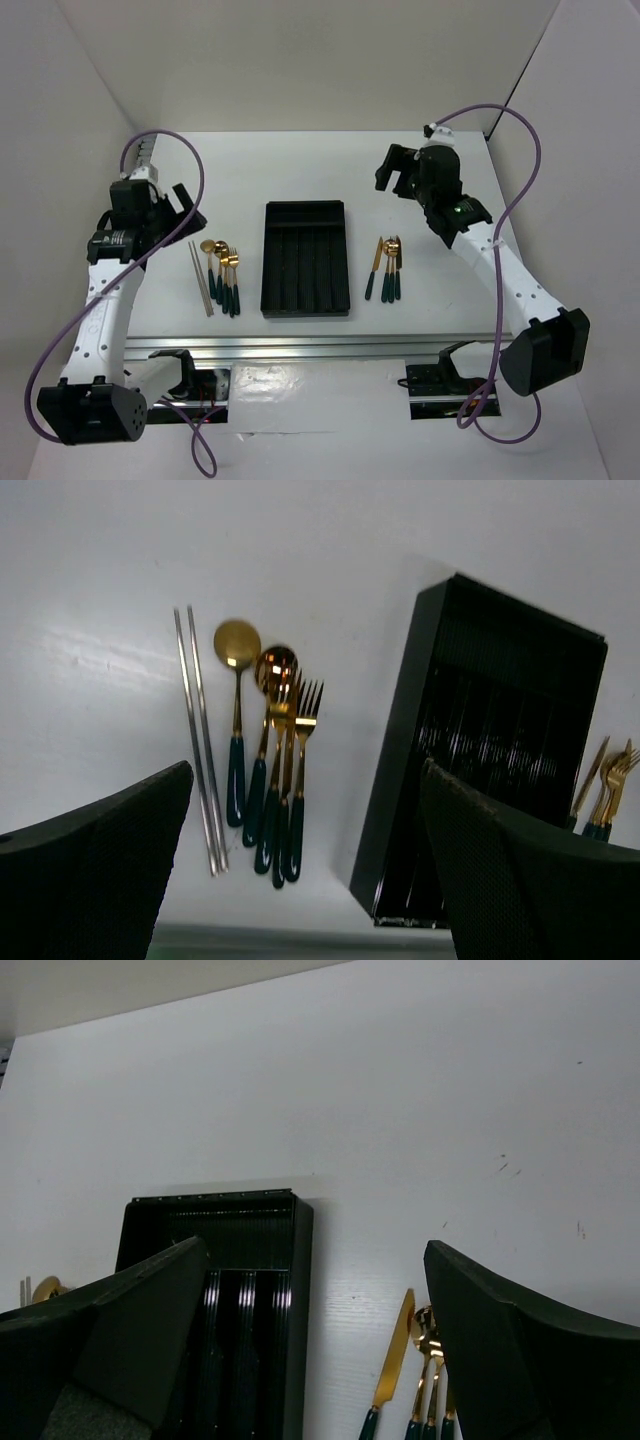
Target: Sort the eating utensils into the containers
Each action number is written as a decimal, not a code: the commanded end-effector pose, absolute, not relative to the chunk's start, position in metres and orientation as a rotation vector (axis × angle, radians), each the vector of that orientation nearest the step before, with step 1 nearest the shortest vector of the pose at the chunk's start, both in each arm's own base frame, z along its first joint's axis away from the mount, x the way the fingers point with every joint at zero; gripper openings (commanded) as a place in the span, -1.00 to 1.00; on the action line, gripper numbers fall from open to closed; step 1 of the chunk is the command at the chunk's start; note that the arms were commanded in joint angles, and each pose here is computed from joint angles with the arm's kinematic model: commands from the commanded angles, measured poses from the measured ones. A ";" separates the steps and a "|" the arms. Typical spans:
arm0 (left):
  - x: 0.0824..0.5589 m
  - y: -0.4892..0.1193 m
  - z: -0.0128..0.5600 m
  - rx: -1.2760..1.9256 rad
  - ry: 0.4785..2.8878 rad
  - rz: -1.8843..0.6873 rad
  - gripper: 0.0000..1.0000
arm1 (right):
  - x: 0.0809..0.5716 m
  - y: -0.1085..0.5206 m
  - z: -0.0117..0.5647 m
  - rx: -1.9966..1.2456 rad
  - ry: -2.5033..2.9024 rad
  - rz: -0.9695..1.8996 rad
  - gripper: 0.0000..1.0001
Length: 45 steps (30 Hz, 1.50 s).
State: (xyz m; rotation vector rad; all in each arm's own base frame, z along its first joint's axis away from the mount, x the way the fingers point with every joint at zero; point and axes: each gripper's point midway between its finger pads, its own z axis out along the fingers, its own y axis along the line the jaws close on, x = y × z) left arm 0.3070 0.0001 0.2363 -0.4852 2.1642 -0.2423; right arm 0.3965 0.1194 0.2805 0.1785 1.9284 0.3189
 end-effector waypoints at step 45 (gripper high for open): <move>0.299 -0.006 0.055 -0.865 2.611 0.021 0.15 | 0.374 0.133 0.249 0.178 1.969 0.455 0.94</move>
